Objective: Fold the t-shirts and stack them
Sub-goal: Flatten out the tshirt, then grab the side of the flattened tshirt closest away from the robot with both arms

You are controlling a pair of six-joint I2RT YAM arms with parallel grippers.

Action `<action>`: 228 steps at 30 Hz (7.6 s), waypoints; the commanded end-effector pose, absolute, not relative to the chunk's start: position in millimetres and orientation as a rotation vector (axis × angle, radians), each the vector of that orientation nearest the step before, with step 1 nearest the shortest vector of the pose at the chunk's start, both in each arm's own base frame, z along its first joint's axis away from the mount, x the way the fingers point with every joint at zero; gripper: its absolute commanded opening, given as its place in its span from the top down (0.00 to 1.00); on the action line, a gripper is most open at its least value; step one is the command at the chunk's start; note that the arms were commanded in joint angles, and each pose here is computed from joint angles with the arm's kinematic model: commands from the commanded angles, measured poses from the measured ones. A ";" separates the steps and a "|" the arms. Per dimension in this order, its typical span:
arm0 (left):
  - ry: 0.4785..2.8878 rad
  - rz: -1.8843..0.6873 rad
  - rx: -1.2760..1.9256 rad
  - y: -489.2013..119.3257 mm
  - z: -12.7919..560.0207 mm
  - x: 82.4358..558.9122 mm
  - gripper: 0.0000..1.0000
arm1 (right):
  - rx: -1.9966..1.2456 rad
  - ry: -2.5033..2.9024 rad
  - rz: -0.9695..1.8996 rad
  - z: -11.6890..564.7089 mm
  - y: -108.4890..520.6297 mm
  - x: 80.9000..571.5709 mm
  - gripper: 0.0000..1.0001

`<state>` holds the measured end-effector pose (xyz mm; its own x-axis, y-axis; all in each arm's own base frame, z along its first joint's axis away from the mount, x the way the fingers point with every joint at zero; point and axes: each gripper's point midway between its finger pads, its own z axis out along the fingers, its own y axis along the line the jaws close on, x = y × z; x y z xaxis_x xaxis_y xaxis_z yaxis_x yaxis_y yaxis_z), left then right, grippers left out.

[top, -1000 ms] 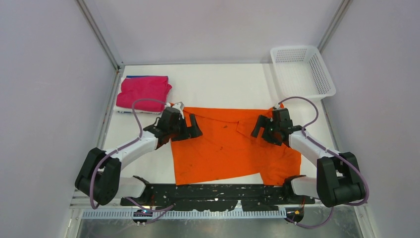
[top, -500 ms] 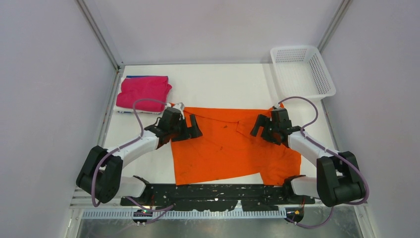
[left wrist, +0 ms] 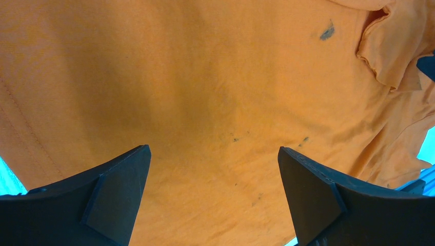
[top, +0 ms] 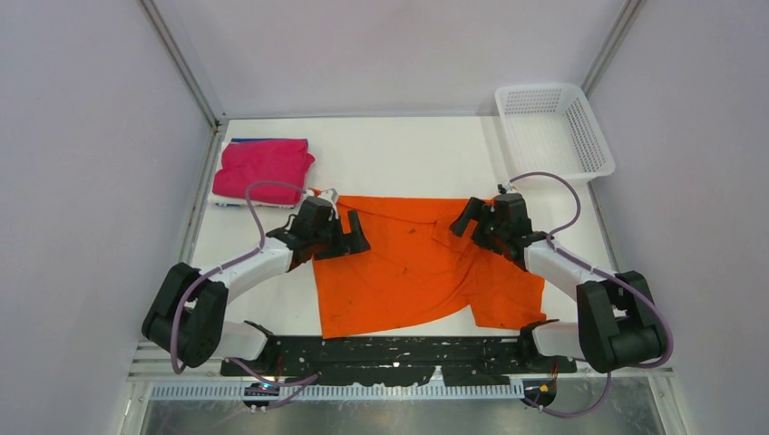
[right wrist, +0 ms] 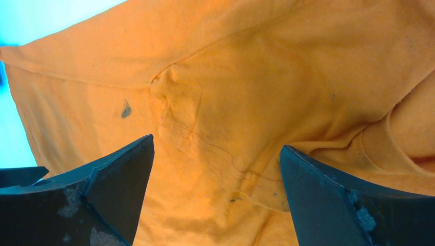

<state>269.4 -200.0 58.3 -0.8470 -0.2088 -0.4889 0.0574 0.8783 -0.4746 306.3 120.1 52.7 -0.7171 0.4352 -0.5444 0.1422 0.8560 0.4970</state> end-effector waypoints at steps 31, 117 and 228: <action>2.456 -0.697 -0.083 -210.4 72.4 281.4 0.00 | 0.392 2.460 0.302 46.5 87.3 278.0 0.40; 2.520 -0.513 -0.002 -196.6 66.5 293.8 0.00 | 0.297 1.796 0.518 193.7 91.1 702.7 0.06; 2.474 0.055 -0.342 -88.7 45.0 193.6 1.00 | 0.410 2.818 0.077 7.1 94.5 121.3 0.35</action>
